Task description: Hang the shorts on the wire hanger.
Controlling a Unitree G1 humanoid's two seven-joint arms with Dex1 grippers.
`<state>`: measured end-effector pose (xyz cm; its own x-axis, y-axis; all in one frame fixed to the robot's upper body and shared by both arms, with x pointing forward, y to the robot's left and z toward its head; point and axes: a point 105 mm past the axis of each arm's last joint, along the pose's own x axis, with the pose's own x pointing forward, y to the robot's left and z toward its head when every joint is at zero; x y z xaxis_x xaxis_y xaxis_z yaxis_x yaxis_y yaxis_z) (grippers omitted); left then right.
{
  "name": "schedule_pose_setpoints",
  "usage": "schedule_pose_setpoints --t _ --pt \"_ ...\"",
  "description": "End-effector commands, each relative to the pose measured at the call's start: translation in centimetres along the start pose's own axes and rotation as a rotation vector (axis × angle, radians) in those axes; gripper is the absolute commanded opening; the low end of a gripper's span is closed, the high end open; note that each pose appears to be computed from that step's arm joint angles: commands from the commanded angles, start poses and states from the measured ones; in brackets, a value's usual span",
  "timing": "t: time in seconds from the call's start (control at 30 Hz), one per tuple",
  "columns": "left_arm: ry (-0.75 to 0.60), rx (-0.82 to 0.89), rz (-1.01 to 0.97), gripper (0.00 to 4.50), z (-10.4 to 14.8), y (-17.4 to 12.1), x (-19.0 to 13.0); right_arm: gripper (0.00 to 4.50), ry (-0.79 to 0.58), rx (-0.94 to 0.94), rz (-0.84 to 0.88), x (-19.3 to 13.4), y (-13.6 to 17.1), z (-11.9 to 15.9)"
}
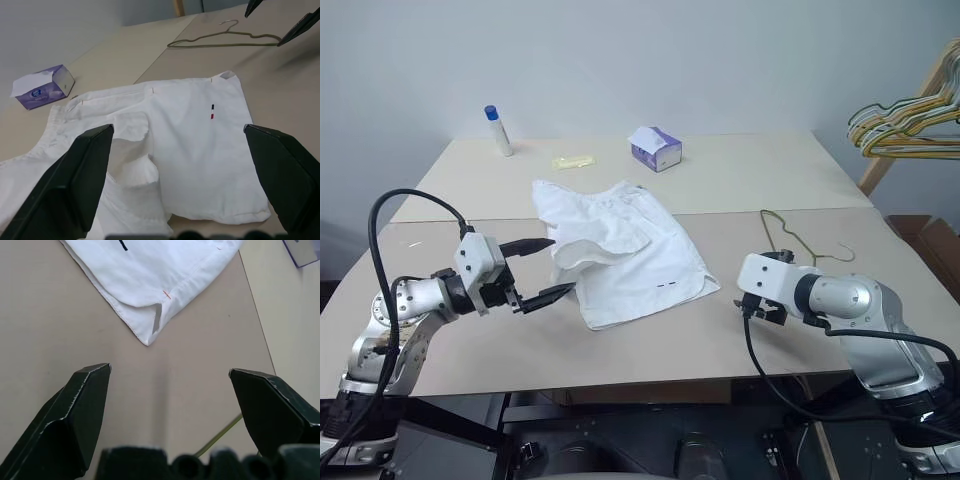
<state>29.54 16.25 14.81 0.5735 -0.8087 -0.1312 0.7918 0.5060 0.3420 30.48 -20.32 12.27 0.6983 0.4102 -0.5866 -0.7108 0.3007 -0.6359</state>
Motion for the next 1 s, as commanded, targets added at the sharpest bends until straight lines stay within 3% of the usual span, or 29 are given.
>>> schedule_pose_setpoints --t 0.03,0.53,0.77,0.87,1.0 --pt "-0.025 0.033 0.0 4.5 1.1 0.2 0.0 4.45 -0.029 -0.037 -0.035 -0.3 -1.1 1.0" --pt "-0.054 0.016 -0.005 4.5 1.8 0.3 1.1 4.45 -0.016 -0.025 -0.059 -0.5 -1.3 0.7" --pt "-0.079 0.0 -0.251 4.5 2.3 -2.7 3.9 4.45 -0.008 0.018 -0.098 -1.5 -0.9 0.6" --pt "-0.009 0.029 -0.413 4.5 1.3 -5.1 5.2 4.45 0.004 0.043 -0.105 -1.4 0.0 0.4" --pt "0.154 0.063 -0.459 4.5 -1.8 -5.7 7.0 4.45 -0.004 0.065 -0.119 -1.3 0.7 0.8"
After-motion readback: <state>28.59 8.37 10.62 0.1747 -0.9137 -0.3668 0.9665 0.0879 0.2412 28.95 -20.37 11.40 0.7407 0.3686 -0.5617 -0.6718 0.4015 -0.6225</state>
